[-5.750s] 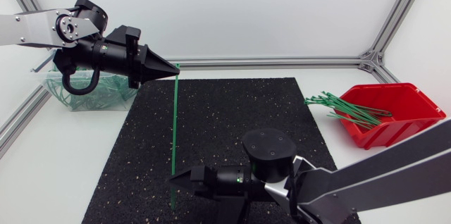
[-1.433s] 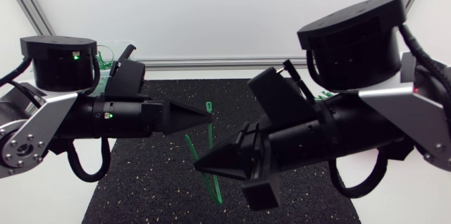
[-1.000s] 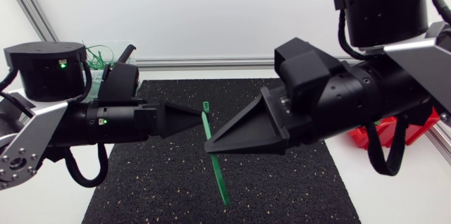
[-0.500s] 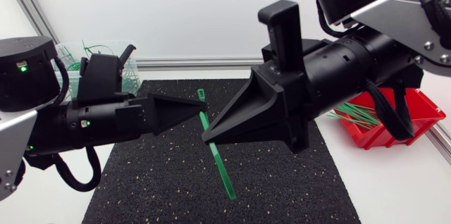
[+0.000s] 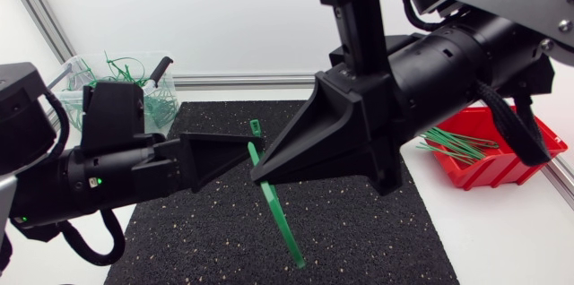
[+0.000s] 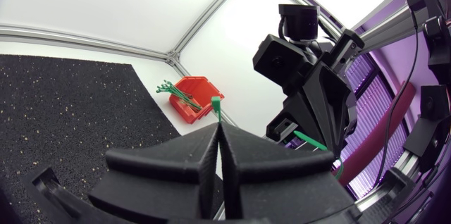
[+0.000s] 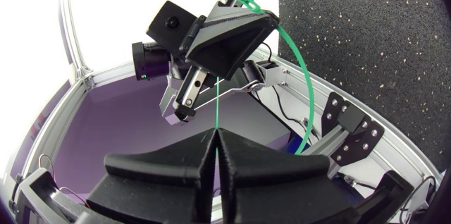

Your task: Take a green cable tie from the red box, thread the tail through the head to close it, then place it in the transparent bin on the left.

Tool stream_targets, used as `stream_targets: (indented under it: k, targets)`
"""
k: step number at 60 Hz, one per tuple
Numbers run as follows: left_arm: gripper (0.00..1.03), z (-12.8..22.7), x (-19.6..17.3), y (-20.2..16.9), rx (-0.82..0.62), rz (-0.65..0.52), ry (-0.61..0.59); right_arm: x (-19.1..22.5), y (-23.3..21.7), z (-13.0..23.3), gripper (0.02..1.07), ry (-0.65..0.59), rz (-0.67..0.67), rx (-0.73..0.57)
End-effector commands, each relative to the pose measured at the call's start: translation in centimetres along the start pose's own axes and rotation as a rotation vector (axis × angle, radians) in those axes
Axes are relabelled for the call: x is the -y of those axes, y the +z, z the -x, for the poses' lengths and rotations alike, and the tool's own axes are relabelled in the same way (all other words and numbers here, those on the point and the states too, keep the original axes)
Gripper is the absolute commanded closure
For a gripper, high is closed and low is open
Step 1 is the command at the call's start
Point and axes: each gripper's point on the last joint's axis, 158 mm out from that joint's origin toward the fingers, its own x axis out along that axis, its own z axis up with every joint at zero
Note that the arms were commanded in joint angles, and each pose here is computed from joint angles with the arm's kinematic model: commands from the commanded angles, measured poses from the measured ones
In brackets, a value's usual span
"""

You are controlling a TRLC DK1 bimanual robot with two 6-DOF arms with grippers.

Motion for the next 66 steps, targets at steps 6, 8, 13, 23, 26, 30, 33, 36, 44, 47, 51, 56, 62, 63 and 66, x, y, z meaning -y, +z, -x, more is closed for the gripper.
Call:
stream_targets:
  k: [6,8,13,23,26,30,33,36,44,47,51,56,62,63,66]
  targets:
    - [1.00,0.6,0.3,-0.2,0.026,-0.024,-0.002,-1.0,-0.2,0.2,1.02,-0.009,-0.046,-0.002]
    - [1.00,0.8,0.5,-0.3,0.028,-0.027,-0.005,-1.2,-0.3,0.1,1.02,-0.011,-0.043,-0.004]
    - [1.00,0.9,0.9,-0.5,0.038,-0.041,-0.005,-1.6,-0.6,0.0,1.02,-0.013,-0.038,-0.011]
    - [1.00,1.1,1.5,-0.6,0.056,-0.069,-0.002,-1.4,0.2,-0.4,1.02,-0.025,-0.061,-0.018]
    - [1.00,1.1,1.5,-0.6,0.057,-0.069,-0.001,-1.4,0.4,-0.5,1.02,-0.026,-0.065,-0.019]
    - [1.00,1.3,1.6,-0.4,0.068,-0.073,0.000,-1.4,0.9,-0.5,1.02,-0.026,-0.073,-0.015]
    - [1.00,1.4,1.6,-0.3,0.073,-0.072,0.002,-1.3,1.1,-0.5,1.02,-0.027,-0.079,-0.013]
    - [1.00,1.5,1.7,-0.3,0.076,-0.074,0.002,-1.4,1.2,-0.5,1.02,-0.026,-0.077,-0.013]
    - [1.00,1.6,1.8,-0.4,0.074,-0.074,0.000,-1.4,1.3,-0.4,1.02,-0.026,-0.079,-0.010]
    - [1.00,1.7,2.0,-0.4,0.077,-0.077,-0.004,-1.5,1.4,-0.4,1.02,-0.025,-0.077,-0.008]
    - [1.00,1.7,2.3,-0.5,0.075,-0.079,-0.010,-1.7,1.2,-0.2,1.02,-0.021,-0.069,-0.005]
    - [1.00,1.7,2.5,-0.6,0.070,-0.079,-0.016,-1.9,1.1,0.0,1.02,-0.016,-0.060,0.000]
    - [1.00,1.8,2.8,-0.3,0.077,-0.085,-0.021,-2.0,1.3,0.2,1.02,-0.013,-0.059,0.007]
    - [1.00,1.8,2.9,-0.3,0.079,-0.086,-0.023,-2.1,1.4,0.2,1.02,-0.013,-0.060,0.010]
    - [1.00,1.9,3.1,0.0,0.087,-0.090,-0.027,-2.1,1.4,0.3,1.02,-0.010,-0.057,0.013]
